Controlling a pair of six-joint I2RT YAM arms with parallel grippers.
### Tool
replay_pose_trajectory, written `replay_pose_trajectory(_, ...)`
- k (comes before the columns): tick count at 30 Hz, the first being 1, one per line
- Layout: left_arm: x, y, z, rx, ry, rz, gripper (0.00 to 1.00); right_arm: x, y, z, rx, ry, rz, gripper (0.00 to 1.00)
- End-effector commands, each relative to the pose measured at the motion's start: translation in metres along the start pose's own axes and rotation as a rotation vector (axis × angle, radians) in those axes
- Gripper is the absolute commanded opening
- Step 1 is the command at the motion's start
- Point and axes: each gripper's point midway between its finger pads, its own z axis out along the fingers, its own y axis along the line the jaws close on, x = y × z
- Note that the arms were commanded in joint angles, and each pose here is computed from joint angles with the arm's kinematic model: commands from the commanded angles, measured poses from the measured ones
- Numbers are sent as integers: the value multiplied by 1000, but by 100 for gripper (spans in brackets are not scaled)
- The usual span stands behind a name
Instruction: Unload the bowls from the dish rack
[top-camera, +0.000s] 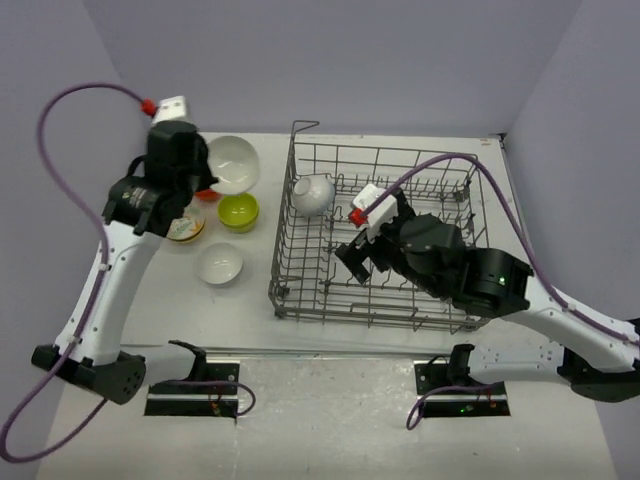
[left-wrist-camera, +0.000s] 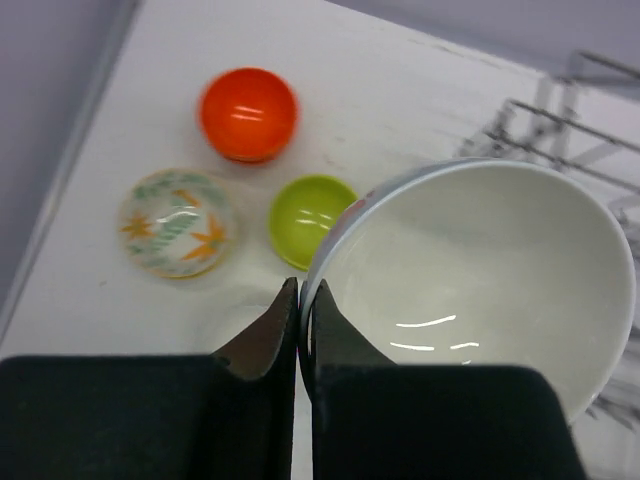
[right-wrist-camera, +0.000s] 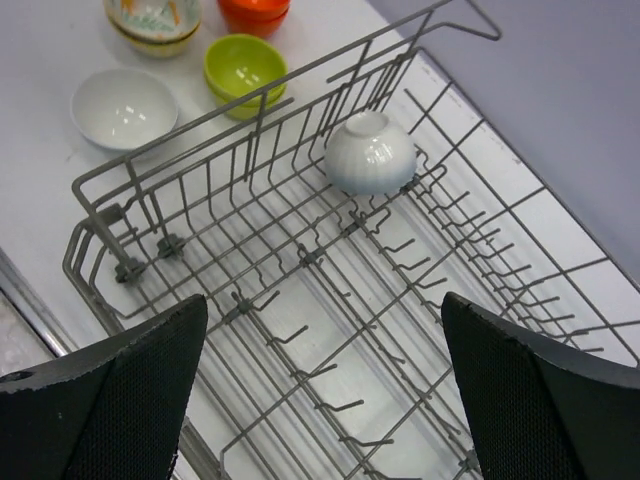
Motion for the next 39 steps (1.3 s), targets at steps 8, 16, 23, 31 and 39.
replay_pose_trajectory(8,59,134,55,-113,9,-390,0,-7,-54,-32,197,-144,335,99)
replay_pose_trajectory(16,99,149,51,-192,10,-419,0,15,-61,-25,190,-121,401,99)
replay_pose_trajectory(23,136,138,64,-123,119,-398,0,14,-57,-19,163,-122,400,99)
replay_pose_trajectory(31,162,148,63,-167,137,-381,0,20,-52,-16,147,-110,383,99)
replay_pose_trajectory(39,205,144,75,-168,237,-395,0,28,-43,-8,106,-82,370,99)
